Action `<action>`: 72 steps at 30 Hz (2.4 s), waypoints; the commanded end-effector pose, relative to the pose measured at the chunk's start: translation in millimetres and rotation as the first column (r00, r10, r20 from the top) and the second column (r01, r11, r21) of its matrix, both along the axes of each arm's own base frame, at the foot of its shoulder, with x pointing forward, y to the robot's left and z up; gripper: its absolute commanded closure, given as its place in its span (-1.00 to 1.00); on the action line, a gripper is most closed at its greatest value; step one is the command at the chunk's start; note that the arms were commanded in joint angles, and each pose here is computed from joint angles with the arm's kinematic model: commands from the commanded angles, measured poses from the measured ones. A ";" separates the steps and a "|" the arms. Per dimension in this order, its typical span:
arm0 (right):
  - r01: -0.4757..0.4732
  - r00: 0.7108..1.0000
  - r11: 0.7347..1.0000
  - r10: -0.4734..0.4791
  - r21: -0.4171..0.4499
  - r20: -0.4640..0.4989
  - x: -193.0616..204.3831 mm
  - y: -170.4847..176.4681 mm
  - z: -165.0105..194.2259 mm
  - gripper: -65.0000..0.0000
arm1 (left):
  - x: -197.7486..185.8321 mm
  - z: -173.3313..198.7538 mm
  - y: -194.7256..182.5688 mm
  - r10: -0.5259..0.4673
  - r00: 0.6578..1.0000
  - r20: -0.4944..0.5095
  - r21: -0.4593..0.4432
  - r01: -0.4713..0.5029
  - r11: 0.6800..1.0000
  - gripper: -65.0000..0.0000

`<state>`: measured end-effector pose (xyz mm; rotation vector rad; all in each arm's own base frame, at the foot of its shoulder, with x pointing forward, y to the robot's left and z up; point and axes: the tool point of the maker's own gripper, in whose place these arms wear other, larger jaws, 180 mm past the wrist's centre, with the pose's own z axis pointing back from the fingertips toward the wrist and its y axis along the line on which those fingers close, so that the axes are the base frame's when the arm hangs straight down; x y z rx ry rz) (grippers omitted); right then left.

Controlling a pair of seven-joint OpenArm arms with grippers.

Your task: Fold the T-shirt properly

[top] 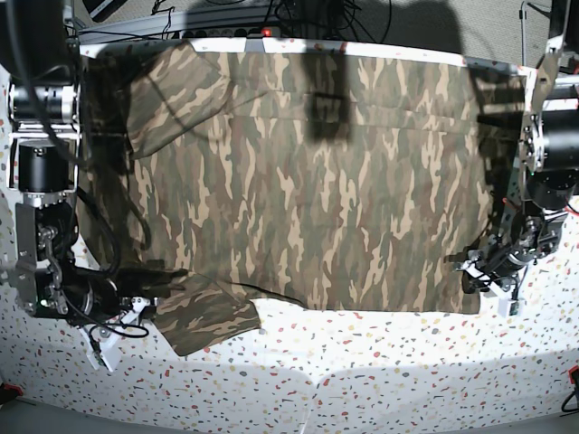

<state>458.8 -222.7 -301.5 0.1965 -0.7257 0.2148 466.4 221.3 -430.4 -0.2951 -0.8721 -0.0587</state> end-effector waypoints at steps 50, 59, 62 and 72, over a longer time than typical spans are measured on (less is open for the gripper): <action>0.065 0.996 0.905 -0.085 -0.420 -0.029 44.3 -91.3 -49.2 0.10 | -2.8 -2.4 1.8 0.040 0.995 0.094 -0.005 -0.040 0.999 1.00; 0.029 0.997 0.911 -0.056 -0.411 -0.055 42.4 -77.2 -60.3 0.11 | 1.0 3.0 2.2 0.047 0.991 0.126 -0.011 -0.046 0.999 1.00; -0.013 0.995 0.918 -0.027 -0.396 -0.094 40.2 -60.2 -67.2 0.11 | 0.7 2.7 2.2 0.047 0.991 0.124 -0.011 -0.046 0.999 1.00; 0.010 0.992 0.915 -0.058 -0.402 -0.108 39.7 -56.0 -70.0 0.49 | -0.2 1.4 2.0 0.045 0.992 0.117 -0.009 -0.044 0.999 1.00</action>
